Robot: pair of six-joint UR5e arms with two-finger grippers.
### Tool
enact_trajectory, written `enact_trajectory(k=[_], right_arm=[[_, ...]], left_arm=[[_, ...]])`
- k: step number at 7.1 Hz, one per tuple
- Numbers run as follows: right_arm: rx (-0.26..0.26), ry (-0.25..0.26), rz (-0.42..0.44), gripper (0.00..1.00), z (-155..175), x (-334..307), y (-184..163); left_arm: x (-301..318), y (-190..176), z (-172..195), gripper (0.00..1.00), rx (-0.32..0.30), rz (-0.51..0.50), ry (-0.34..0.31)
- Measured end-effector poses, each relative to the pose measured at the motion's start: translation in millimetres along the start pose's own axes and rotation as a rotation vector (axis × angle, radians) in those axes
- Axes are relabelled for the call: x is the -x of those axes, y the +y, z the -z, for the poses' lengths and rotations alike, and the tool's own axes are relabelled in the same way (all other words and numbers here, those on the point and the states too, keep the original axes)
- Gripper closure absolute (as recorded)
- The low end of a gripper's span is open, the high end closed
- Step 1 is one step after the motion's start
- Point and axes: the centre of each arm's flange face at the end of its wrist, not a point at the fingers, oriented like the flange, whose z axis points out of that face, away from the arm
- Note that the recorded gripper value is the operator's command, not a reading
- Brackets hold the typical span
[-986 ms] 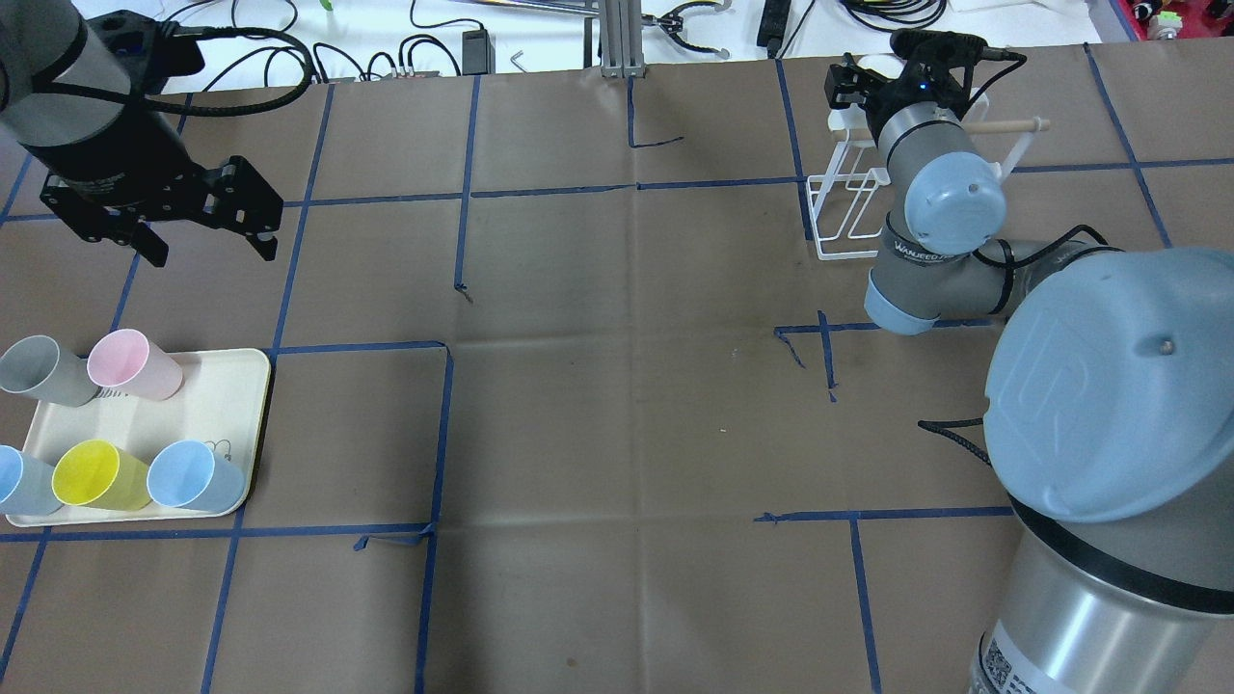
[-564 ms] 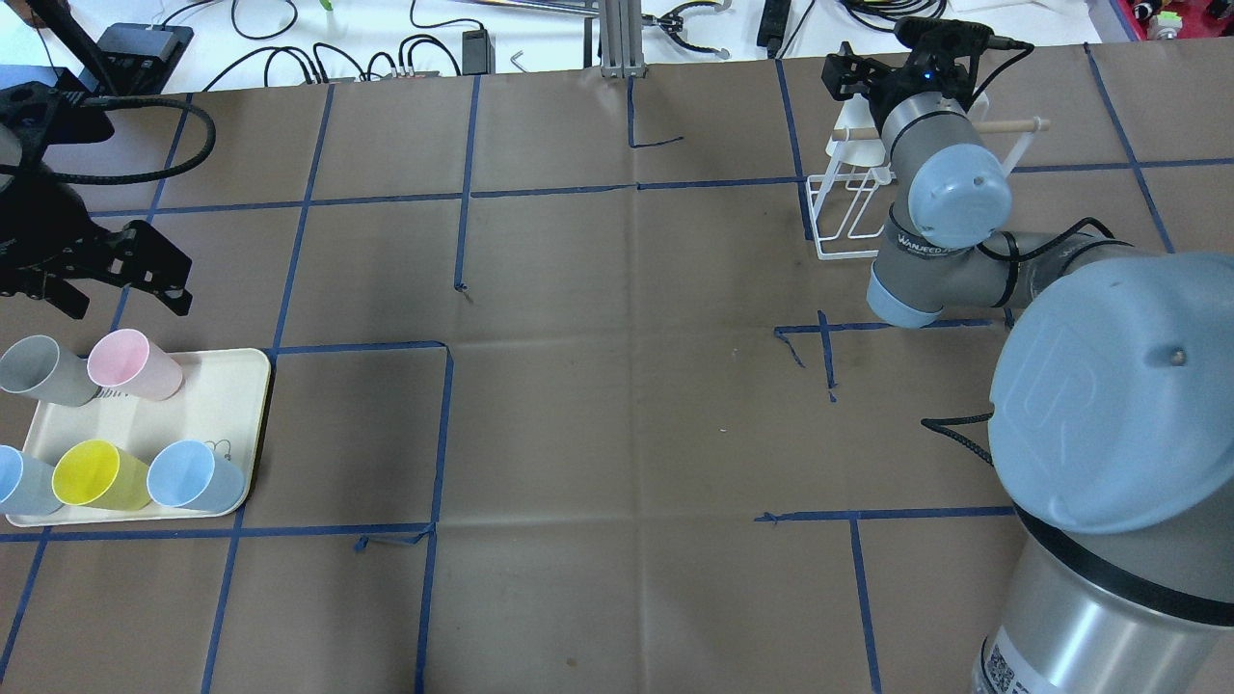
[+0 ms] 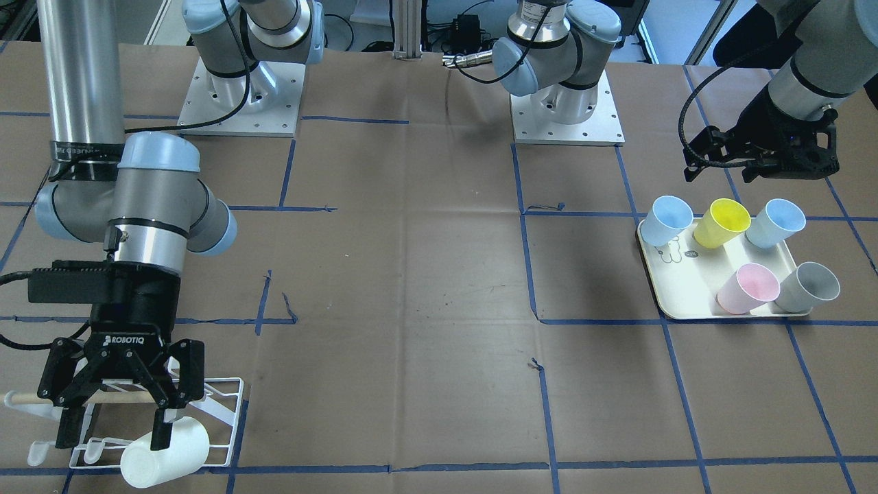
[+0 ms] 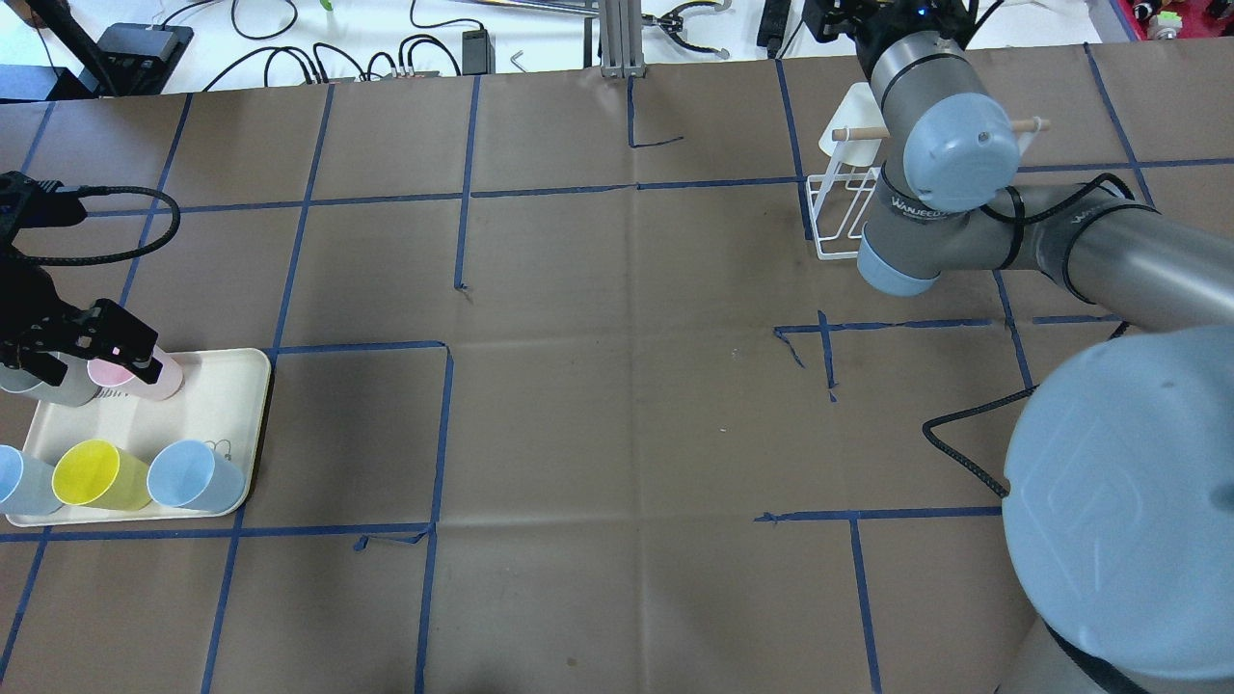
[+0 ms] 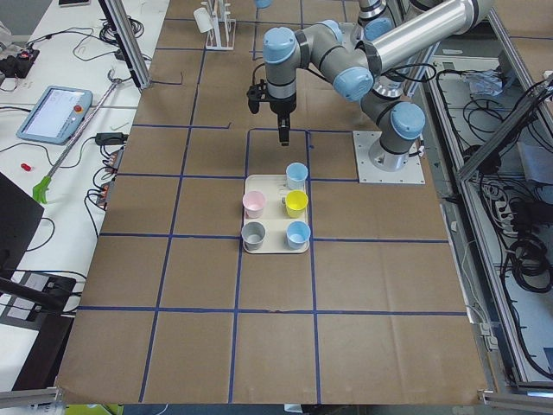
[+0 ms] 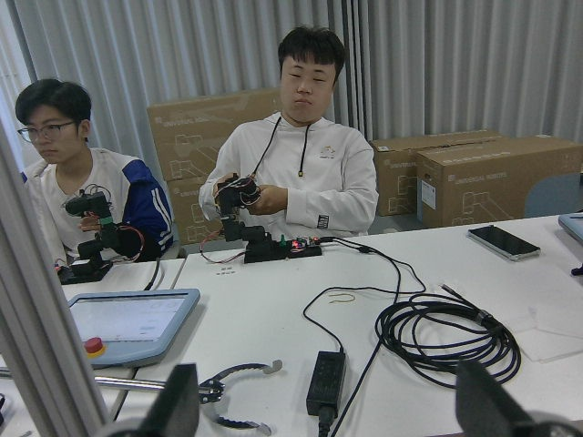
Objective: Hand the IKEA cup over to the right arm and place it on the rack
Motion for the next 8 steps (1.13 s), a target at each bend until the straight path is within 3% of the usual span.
enact_trajectory(k=[1,4,6,8], right_arm=[[-0.001,-0.027,-0.034,0.00,19,21,-20],[0.050,-0.082,-0.242,0.00,66,63,-66],[0.055,-0.131,-0.327,0.00,82,91,-63],[0.063,-0.154,-0.512,0.00,95,101,-52]], left_arm=[[3,7,-13,0.01,-0.004,-0.001,0.000],[-1,16,-54,0.01,-0.025,0.002,-0.003],[-8,19,-93,0.01,-0.042,0.002,0.007],[-14,23,-124,0.01,-0.045,0.002,0.021]])
